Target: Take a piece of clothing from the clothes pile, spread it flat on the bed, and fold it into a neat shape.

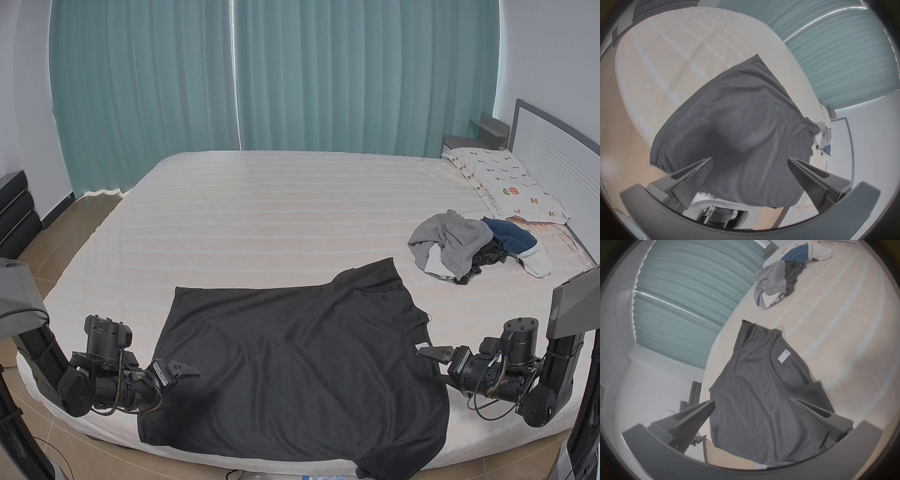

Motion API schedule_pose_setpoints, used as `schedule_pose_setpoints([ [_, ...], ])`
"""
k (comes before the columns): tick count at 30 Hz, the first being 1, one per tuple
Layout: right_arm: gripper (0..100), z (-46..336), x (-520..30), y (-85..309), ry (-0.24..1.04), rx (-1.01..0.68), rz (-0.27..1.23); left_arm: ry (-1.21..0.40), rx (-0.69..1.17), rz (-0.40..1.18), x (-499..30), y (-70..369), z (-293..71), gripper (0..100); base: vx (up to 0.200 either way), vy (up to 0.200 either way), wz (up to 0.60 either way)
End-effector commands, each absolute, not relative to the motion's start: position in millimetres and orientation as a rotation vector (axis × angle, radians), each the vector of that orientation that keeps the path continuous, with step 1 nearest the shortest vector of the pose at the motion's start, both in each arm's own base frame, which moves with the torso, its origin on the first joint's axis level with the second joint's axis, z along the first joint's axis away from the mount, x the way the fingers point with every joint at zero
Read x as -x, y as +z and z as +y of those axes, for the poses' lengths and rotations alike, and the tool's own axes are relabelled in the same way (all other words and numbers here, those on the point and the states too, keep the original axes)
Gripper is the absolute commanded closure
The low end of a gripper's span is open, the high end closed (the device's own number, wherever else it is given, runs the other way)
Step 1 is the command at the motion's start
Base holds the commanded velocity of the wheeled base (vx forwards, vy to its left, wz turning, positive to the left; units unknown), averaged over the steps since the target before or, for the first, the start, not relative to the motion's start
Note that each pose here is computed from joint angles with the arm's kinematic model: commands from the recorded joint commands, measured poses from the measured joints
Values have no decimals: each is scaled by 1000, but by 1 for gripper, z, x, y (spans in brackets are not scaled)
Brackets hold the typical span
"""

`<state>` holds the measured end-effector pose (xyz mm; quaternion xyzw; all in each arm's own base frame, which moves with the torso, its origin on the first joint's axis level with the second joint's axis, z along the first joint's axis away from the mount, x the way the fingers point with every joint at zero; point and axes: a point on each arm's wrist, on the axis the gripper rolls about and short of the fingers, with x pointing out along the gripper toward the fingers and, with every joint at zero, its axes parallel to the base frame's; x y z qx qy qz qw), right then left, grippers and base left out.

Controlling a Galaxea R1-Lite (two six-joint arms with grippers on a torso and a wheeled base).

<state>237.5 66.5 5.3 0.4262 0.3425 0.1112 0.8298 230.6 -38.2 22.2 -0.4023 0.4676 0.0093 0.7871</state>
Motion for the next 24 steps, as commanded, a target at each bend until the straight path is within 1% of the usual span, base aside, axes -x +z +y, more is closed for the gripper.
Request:
schedule_pose_setpoints([
  [1, 0, 64, -224, -20, 181, -911, 862, 7, 872, 1014, -220, 26, -38, 0, -200, 0, 0],
  [3, 0, 64, -224, -20, 181, -911, 862, 7, 872, 1014, -220, 26, -38, 0, -200, 0, 0],
  [21, 0, 64, -223, -20, 184, -910, 866, 6, 868, 995, -229, 27, -39, 0, 0, 0, 0],
  [24, 0, 64, -223, -20, 184, -910, 866, 10, 873, 983, -230, 28, -37, 0, 0, 200, 0],
])
